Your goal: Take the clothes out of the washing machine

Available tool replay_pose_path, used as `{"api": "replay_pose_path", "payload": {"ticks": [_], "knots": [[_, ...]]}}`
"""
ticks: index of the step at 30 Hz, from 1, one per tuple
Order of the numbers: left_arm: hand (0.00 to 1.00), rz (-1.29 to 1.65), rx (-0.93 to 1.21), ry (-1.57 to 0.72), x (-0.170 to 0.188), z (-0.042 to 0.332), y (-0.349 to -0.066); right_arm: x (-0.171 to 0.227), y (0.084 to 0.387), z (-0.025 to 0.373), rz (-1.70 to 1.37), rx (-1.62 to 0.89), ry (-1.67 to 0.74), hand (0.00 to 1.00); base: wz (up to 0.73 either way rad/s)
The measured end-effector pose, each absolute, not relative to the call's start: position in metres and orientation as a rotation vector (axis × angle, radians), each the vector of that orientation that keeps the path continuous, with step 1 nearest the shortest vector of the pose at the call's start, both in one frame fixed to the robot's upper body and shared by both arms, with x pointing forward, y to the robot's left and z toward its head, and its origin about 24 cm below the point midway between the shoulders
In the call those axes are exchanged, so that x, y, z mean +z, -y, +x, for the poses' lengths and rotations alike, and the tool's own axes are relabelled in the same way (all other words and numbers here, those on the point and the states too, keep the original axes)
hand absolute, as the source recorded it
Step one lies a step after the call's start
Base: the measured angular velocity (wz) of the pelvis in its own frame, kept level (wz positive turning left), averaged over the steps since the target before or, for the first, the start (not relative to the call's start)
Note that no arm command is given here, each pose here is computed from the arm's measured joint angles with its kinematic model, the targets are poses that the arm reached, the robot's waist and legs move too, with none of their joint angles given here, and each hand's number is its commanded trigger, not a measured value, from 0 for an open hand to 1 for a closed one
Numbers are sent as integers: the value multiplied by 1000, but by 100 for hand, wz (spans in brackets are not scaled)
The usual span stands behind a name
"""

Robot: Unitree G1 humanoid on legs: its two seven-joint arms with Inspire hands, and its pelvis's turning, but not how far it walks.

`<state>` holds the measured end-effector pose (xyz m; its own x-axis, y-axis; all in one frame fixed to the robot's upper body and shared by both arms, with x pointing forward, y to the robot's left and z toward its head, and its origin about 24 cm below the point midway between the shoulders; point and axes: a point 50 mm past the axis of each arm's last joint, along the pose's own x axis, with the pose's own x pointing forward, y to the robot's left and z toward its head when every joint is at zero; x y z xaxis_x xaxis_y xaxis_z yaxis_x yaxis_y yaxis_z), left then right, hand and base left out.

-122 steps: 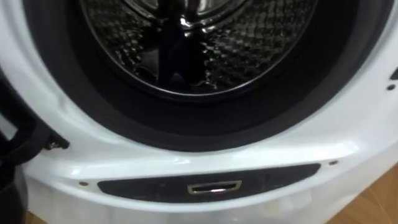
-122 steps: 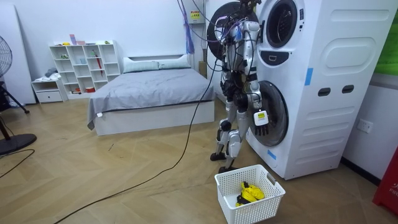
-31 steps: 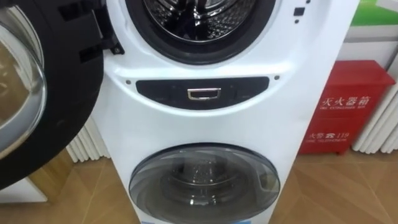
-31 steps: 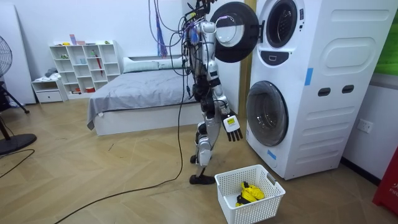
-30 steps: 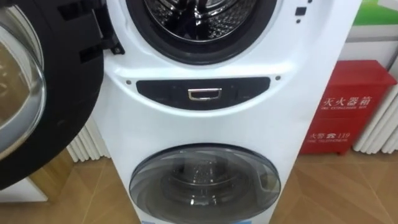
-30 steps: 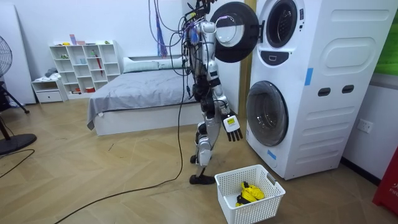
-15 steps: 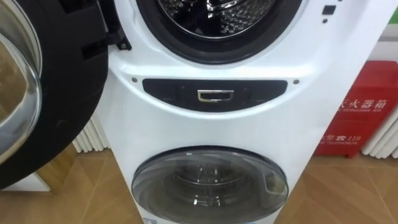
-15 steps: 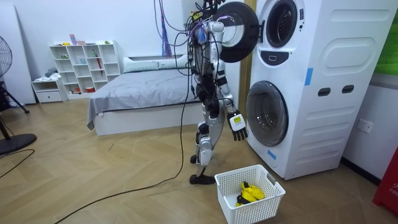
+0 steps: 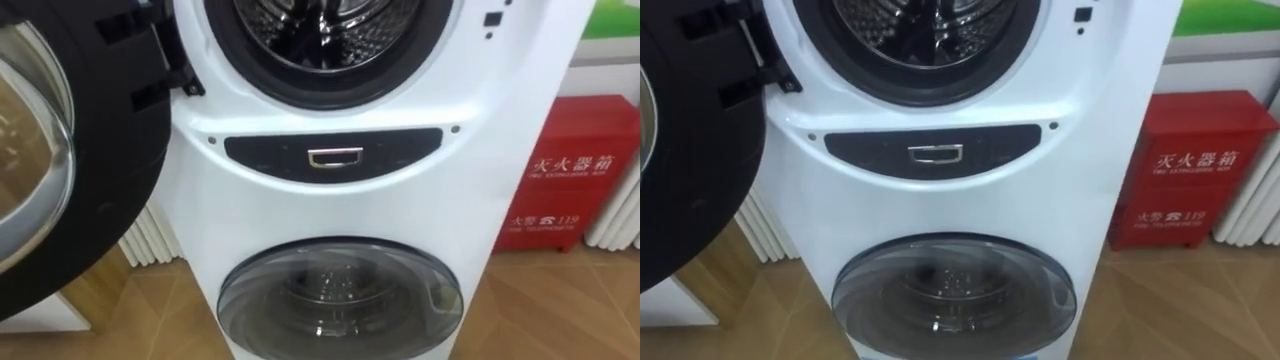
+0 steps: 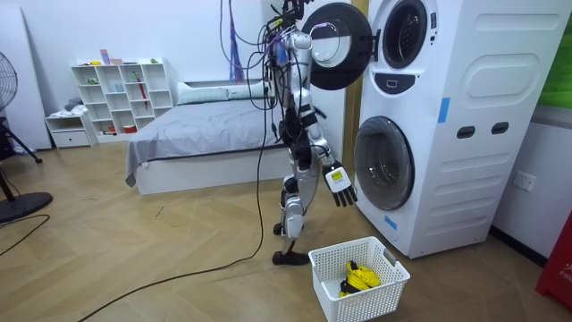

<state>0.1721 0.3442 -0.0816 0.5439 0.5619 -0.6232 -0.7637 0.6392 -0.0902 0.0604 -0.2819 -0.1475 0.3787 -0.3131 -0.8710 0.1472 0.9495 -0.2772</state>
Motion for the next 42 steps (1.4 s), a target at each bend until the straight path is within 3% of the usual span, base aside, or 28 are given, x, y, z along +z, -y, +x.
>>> {"api": "replay_pose_path", "payload": {"ticks": [4, 6, 18, 23, 28, 34, 42], "knots": [[0, -385, 839, -357, -25, 213, -377, -145, 287, 62, -205, -293, -1136, 0, -6], [0, -421, 866, -363, -22, 214, -380, -144, 288, 60, -203, -306, -1132, 0, -2], [0, -354, 859, -399, 10, 241, -365, -132, 298, 51, -274, -346, -1074, 0, 11], [0, -258, 841, -397, 37, 254, -357, -132, 304, 28, -321, -347, -1145, 0, 21], [0, -114, 869, -347, 63, 256, -369, -131, 302, 36, -305, -370, -1122, 0, 19], [0, 12, 850, -258, 93, 265, -354, -135, 293, 31, -244, -349, -1144, 0, 30], [0, 326, 755, -186, 107, 273, -324, -143, 277, 36, -225, -259, -1169, 0, 29]]}}
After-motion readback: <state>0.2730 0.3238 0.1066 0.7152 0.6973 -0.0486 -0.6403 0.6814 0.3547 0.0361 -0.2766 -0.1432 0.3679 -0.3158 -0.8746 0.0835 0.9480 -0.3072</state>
